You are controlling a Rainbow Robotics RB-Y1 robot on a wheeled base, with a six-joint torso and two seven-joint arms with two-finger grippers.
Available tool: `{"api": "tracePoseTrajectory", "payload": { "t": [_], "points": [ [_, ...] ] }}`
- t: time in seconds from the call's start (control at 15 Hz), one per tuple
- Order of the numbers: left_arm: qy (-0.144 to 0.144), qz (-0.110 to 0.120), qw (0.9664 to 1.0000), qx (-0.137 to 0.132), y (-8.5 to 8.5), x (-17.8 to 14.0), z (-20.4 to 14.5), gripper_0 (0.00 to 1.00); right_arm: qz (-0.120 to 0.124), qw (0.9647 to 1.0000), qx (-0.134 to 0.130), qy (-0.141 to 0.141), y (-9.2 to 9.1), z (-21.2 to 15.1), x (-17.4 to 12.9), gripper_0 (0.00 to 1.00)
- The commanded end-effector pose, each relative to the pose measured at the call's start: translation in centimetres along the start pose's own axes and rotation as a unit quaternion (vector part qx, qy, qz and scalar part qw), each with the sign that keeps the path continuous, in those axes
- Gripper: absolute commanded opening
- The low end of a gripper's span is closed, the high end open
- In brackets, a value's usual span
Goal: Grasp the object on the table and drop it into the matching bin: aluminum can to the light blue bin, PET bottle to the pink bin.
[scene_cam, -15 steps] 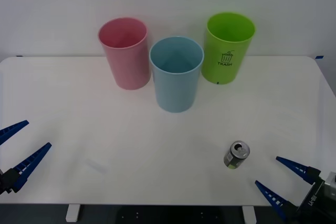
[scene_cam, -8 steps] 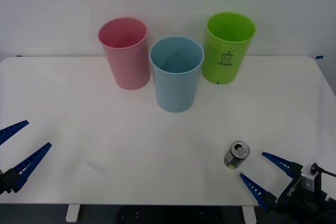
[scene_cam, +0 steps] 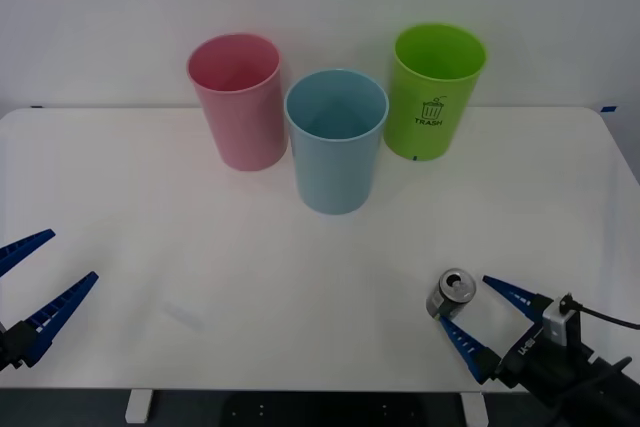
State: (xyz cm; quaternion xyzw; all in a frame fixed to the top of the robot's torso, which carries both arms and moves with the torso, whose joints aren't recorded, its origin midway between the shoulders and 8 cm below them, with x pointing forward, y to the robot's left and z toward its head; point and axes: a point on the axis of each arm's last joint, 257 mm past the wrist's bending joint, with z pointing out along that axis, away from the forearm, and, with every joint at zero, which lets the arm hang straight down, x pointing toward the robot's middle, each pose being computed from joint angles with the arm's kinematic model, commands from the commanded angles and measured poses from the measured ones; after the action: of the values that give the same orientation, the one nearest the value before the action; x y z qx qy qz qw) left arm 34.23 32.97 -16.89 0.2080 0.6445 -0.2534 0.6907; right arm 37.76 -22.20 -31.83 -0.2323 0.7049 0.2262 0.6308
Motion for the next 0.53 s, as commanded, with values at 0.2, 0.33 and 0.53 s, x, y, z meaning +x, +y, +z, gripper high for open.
{"api": "tracePoseTrajectory", "payload": {
  "t": [0.2,0.33,0.53],
  "points": [
    [0.0,0.0,1.0,0.0,0.0,0.0,0.0,1.0,-0.008,0.9999,0.01,0.003,0.0,2.0,0.0,1.0],
    [0.0,0.0,1.0,0.0,0.0,0.0,0.0,1.0,-0.01,0.9998,0.015,0.0,0.0,2.9,-0.3,1.0],
    [0.0,0.0,1.0,0.0,0.0,0.0,0.0,1.0,-0.014,0.9997,0.019,0.001,-0.1,3.8,-0.4,1.0]
  ]
}}
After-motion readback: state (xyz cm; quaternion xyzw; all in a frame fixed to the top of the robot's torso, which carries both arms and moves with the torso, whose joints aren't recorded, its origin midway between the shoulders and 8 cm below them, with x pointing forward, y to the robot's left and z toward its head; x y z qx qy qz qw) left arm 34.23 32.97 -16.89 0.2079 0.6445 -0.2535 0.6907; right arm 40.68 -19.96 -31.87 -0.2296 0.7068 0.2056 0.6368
